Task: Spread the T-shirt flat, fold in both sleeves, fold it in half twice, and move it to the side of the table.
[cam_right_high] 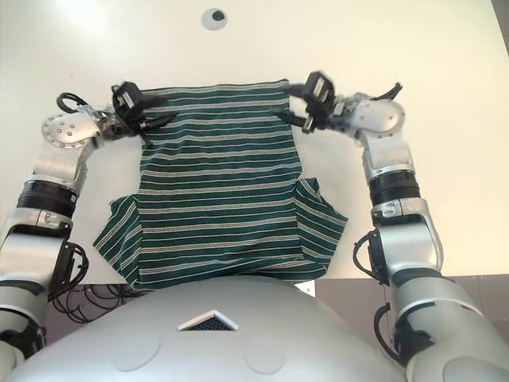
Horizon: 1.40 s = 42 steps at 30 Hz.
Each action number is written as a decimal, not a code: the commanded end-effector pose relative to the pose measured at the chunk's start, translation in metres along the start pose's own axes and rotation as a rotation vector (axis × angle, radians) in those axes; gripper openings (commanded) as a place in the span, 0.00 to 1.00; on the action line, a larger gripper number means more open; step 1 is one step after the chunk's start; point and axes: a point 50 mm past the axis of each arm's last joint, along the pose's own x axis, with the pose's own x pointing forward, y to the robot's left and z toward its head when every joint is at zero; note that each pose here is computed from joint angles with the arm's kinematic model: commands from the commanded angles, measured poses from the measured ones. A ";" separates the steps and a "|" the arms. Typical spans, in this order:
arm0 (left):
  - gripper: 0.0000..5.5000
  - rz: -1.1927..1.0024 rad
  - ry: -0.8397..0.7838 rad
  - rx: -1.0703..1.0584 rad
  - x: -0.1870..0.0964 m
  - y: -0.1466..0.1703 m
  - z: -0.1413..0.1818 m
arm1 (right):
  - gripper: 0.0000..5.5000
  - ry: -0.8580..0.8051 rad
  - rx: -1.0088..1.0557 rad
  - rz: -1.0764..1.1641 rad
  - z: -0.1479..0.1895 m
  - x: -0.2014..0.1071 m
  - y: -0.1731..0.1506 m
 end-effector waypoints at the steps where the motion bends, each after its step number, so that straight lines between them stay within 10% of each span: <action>1: 0.28 -0.018 0.146 0.051 0.003 0.006 -0.012 | 0.38 0.113 -0.045 -0.031 -0.003 0.019 -0.006; 16: 0.28 0.273 0.133 0.196 0.024 0.048 0.025 | 0.38 0.295 -0.010 -0.283 -0.008 0.035 -0.029; 25: 0.28 0.457 -0.510 0.160 -0.028 0.076 0.081 | 0.38 0.166 0.022 -0.339 -0.001 0.024 -0.038; 34: 0.28 0.021 -0.527 -0.330 -0.156 -0.039 -0.022 | 0.38 0.026 -0.009 -0.412 -0.001 -0.011 -0.050; 42: 0.28 -0.097 -0.267 -0.694 -0.204 -0.105 -0.087 | 0.38 -0.009 -0.025 -0.407 -0.002 -0.018 -0.047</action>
